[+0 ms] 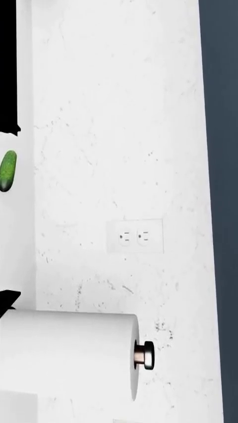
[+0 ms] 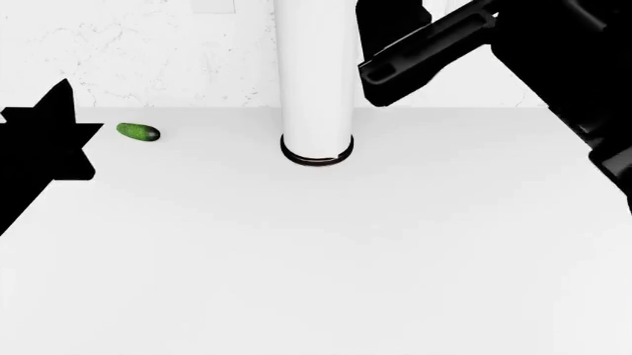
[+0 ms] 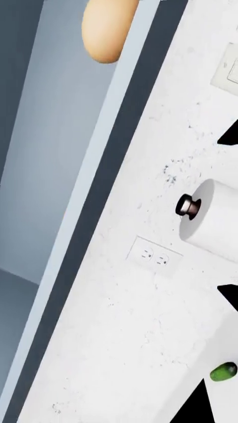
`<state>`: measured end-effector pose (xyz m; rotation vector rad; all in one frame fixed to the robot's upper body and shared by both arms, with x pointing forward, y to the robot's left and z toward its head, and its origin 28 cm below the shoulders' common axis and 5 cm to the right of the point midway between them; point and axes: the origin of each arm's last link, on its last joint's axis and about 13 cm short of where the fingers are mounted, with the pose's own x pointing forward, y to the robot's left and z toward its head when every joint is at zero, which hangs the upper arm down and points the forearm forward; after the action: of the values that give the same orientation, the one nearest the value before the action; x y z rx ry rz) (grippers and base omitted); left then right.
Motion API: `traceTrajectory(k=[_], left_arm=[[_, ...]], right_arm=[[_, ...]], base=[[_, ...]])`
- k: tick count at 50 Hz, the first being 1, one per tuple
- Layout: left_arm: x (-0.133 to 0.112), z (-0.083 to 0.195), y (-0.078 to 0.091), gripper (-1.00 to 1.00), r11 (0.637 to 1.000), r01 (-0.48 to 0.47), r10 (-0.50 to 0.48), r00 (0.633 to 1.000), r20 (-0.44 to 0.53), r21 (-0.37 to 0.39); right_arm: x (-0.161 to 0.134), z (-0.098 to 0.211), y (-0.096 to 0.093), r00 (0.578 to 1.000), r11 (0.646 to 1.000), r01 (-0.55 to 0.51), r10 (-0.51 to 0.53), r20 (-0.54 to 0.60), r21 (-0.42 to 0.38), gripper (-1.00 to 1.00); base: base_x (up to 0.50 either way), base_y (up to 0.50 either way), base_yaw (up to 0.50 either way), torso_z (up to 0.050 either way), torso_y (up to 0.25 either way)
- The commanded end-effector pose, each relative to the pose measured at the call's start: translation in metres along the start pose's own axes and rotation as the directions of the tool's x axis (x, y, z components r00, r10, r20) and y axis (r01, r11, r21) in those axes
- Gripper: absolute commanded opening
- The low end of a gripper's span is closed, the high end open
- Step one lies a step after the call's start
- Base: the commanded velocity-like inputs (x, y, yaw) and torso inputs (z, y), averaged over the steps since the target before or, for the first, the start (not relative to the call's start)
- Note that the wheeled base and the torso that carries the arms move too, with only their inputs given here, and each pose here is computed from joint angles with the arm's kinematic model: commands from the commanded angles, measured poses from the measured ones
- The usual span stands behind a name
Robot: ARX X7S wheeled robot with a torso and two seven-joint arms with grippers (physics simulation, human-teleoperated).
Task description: Pick the egg from the counter and place it in the cabinet.
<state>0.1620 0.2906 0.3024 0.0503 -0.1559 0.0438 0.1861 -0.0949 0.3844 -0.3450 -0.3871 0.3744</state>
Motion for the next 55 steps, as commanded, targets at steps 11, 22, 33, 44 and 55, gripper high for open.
traceTrajectory(k=[11,22,33,44,55], left_arm=[[0.002,-0.002,-0.001,1.0,1.0,0.002,-0.002,1.0,-0.002,-0.003],[0.003,-0.002,-0.001,1.0,1.0,0.005,-0.005,1.0,0.002,-0.002],[0.005,-0.001,-0.002,1.0,1.0,0.011,-0.011,1.0,0.003,-0.002],[0.009,-0.001,-0.005,1.0,1.0,0.022,-0.022,1.0,0.002,0.0],[0.013,0.0,-0.01,1.0,0.999,0.036,-0.036,0.999,0.004,0.004]], right_arm=[[-0.003,-0.019,0.004,1.0,1.0,0.009,-0.009,-0.007,0.008,1.0],[-0.002,-0.026,0.006,1.0,1.0,0.003,-0.003,-0.013,0.008,1.0],[-0.002,-0.032,0.008,1.0,1.0,-0.006,0.006,-0.024,0.011,1.0],[-0.006,-0.037,0.011,1.0,1.0,-0.008,0.009,-0.029,0.012,1.0],[-0.01,-0.038,0.017,0.999,1.0,-0.018,0.018,-0.031,0.007,1.0]], base=[[0.0,0.0,0.0,0.0,0.0],[0.0,0.0,0.0,0.0,0.0],[0.0,0.0,0.0,0.0,0.0],[0.0,0.0,0.0,0.0,0.0],[0.0,0.0,0.0,0.0,0.0]])
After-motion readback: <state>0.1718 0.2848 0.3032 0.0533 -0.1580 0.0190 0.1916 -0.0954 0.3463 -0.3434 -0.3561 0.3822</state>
